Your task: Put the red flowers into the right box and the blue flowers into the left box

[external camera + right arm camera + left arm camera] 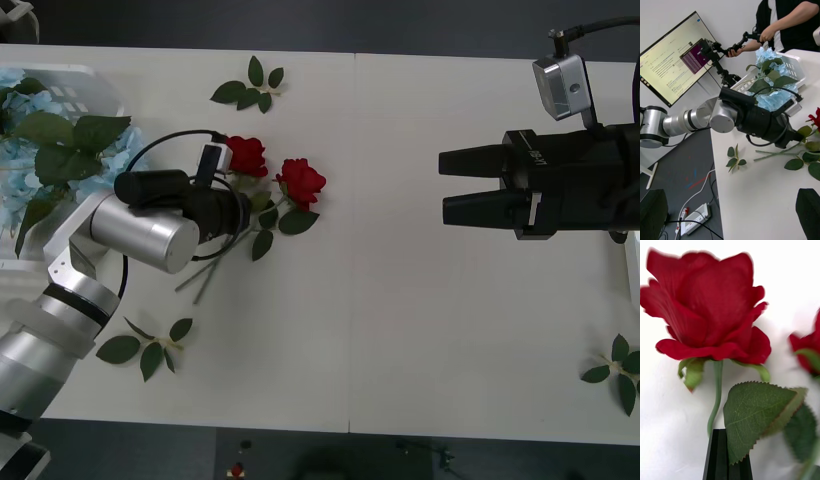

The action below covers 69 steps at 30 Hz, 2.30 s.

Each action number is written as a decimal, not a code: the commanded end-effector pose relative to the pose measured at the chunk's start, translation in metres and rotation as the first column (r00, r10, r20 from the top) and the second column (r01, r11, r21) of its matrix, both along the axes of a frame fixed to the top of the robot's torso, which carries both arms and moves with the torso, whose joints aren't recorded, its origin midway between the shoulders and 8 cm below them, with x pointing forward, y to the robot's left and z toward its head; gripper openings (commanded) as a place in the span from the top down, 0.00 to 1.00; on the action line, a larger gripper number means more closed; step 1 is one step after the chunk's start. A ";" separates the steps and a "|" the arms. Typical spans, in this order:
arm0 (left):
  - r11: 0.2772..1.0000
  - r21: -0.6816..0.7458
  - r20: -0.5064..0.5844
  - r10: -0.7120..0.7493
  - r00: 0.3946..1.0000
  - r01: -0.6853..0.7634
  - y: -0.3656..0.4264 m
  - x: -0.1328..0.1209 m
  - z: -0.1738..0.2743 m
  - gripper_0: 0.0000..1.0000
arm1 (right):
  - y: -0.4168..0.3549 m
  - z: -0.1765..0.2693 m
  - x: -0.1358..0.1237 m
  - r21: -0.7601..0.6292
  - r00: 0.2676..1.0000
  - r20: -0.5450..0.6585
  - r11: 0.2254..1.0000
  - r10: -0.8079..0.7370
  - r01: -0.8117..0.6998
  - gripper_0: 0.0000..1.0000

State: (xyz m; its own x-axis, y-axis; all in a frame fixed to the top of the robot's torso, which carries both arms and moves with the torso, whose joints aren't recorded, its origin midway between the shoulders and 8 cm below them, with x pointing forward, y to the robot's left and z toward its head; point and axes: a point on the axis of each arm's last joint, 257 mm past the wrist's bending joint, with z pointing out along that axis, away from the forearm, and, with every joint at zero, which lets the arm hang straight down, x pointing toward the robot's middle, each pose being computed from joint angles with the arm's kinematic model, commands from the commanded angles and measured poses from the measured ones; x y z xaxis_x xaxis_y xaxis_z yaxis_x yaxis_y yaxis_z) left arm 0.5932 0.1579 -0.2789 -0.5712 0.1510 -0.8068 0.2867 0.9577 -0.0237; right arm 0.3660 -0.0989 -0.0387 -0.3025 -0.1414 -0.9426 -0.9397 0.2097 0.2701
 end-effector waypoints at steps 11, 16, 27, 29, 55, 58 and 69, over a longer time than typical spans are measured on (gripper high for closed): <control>0.989 -0.146 0.041 0.017 0.999 -0.011 0.023 -0.029 0.112 1.00 | 0.005 0.019 0.003 0.021 1.000 0.031 1.000 0.006 -0.007 0.00; 0.990 -0.134 0.019 0.036 0.999 -0.033 0.033 -0.030 0.096 0.94 | 0.005 0.019 0.003 0.021 1.000 0.031 1.000 0.006 -0.007 0.00; 0.991 -0.128 0.037 0.053 0.998 -0.048 0.038 -0.025 0.093 0.00 | 0.005 0.019 0.003 0.021 1.000 0.031 1.000 0.006 -0.007 0.00; 0.991 -0.127 0.042 0.053 0.998 -0.047 0.037 -0.021 0.091 0.00 | 0.005 0.019 0.003 0.021 1.000 0.031 1.000 0.006 -0.007 0.00; 0.925 0.353 0.111 -0.193 0.975 0.143 0.037 0.021 0.064 0.00 | 0.005 0.019 0.003 0.021 1.000 0.031 1.000 0.006 -0.007 0.00; 0.922 0.358 0.093 -0.193 0.977 0.148 0.039 0.020 0.055 0.00 | 0.005 0.019 0.003 0.021 1.000 0.031 1.000 0.006 -0.007 0.00; 0.893 0.402 0.051 -0.243 0.969 0.203 0.023 0.010 0.033 0.00 | 0.005 0.019 0.003 0.021 1.000 0.031 1.000 0.006 -0.007 0.00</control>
